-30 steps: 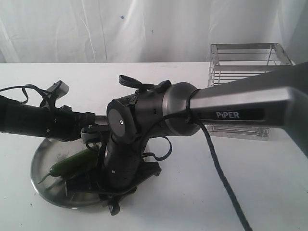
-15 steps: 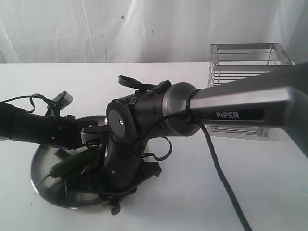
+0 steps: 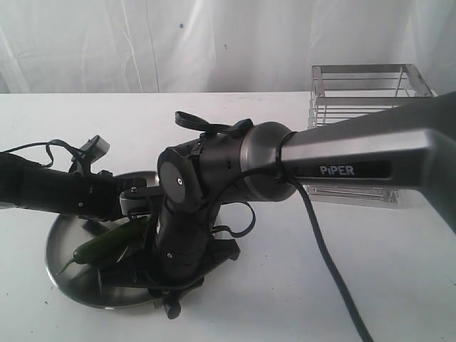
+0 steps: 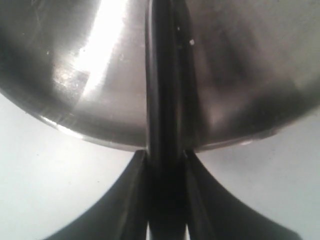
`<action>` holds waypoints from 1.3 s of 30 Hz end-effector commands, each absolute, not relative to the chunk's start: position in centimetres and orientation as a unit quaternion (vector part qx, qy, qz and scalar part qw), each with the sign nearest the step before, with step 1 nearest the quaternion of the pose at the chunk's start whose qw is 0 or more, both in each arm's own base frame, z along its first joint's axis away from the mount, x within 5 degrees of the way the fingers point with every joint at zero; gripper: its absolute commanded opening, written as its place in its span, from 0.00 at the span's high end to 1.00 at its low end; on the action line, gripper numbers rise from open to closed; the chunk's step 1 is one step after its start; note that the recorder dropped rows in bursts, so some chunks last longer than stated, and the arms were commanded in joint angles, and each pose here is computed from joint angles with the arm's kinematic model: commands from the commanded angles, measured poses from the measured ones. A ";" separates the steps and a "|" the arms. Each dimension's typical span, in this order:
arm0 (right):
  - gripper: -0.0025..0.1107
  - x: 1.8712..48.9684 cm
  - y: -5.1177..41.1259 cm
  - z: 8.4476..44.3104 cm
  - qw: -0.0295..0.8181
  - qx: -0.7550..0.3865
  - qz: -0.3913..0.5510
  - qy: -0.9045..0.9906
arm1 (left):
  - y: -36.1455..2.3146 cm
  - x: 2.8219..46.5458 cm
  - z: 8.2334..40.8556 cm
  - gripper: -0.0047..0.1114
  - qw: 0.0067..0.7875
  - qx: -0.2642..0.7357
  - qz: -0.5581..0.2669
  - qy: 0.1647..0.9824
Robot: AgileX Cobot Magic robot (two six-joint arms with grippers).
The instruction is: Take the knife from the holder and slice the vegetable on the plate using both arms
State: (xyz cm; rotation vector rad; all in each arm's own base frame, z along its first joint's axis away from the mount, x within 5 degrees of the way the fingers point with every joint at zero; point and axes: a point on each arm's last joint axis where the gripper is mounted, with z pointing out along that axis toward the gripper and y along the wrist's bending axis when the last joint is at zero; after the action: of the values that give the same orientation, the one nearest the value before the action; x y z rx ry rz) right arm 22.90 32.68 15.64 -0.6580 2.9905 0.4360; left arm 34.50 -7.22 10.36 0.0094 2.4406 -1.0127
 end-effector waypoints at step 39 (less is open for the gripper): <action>0.98 23.0 32.6 15.7 0.032 -0.223 0.135 0.965 | -6.3 33.8 13.0 0.96 0.307 0.058 -0.287 0.906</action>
State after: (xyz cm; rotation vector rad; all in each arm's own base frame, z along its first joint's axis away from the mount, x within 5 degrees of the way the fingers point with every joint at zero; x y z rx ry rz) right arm 22.98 32.67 15.64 -0.6650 2.9806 0.4293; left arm 33.84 -6.22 13.06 0.1539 2.3947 -0.7713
